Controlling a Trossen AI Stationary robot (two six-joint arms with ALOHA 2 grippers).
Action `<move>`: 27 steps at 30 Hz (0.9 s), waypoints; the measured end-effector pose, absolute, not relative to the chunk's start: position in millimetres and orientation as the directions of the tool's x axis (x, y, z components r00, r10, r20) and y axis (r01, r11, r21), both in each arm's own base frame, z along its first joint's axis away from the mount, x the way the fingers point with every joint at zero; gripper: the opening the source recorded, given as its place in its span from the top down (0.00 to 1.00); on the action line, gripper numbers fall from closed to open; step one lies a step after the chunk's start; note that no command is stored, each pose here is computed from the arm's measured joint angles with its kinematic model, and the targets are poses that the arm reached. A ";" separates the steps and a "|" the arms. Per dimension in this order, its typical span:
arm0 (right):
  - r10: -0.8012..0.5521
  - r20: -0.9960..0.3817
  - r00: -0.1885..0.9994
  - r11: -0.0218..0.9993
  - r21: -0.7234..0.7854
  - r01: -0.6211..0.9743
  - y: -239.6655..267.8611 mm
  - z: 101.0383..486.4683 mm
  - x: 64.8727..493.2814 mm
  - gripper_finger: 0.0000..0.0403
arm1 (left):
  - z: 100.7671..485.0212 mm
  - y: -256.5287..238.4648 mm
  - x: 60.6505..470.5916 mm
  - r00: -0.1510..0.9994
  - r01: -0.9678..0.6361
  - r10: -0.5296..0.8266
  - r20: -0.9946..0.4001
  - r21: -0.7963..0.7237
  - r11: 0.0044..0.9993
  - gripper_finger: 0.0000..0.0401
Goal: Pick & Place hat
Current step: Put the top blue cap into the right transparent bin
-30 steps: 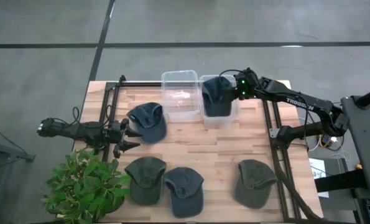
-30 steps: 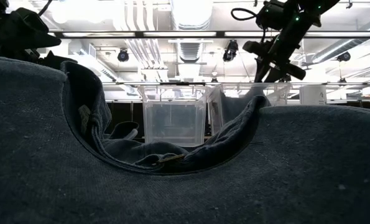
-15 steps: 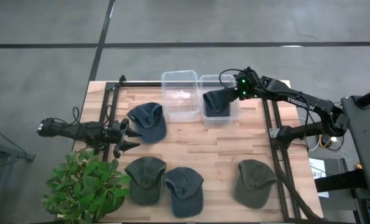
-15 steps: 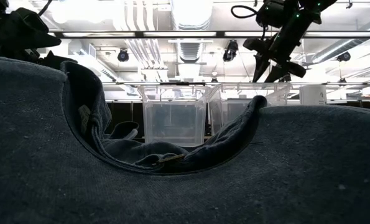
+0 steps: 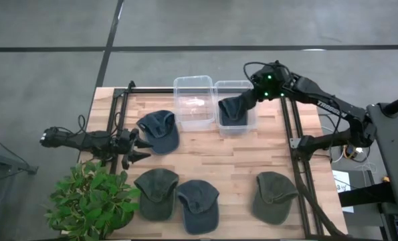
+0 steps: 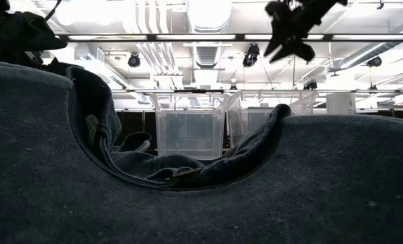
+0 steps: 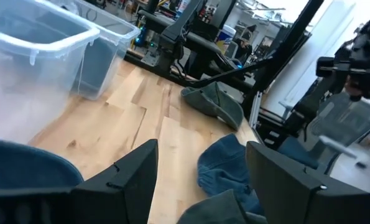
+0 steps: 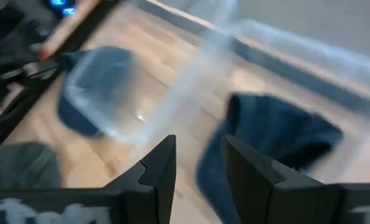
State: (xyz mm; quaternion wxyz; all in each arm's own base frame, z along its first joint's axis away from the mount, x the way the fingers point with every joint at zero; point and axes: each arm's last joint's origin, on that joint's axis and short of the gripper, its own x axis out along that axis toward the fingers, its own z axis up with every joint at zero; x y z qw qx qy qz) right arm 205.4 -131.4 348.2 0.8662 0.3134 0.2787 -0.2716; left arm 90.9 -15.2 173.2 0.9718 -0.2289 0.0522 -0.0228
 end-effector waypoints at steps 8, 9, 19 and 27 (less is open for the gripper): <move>-0.278 -0.539 0.795 0.816 0.304 0.492 -95.7 376.0 182.7 0.74 | 176.9 -12.6 91.1 0.998 -0.043 0.021 -0.053 -0.458 0.888 0.41; -0.273 -0.528 0.804 0.823 0.304 0.479 -90.2 376.7 177.6 0.75 | 177.4 -12.1 91.0 0.998 -0.059 0.039 -0.053 -0.455 0.889 0.41; -0.280 -0.279 0.919 0.872 0.328 0.365 -44.6 351.1 126.7 0.78 | 194.1 -9.8 87.2 0.996 -0.083 0.089 -0.007 -0.446 0.891 0.41; -0.267 -0.118 0.956 0.876 0.383 0.292 -34.1 308.5 107.1 0.81 | 218.5 -9.8 89.0 0.994 -0.111 0.103 -0.042 -0.436 0.893 0.41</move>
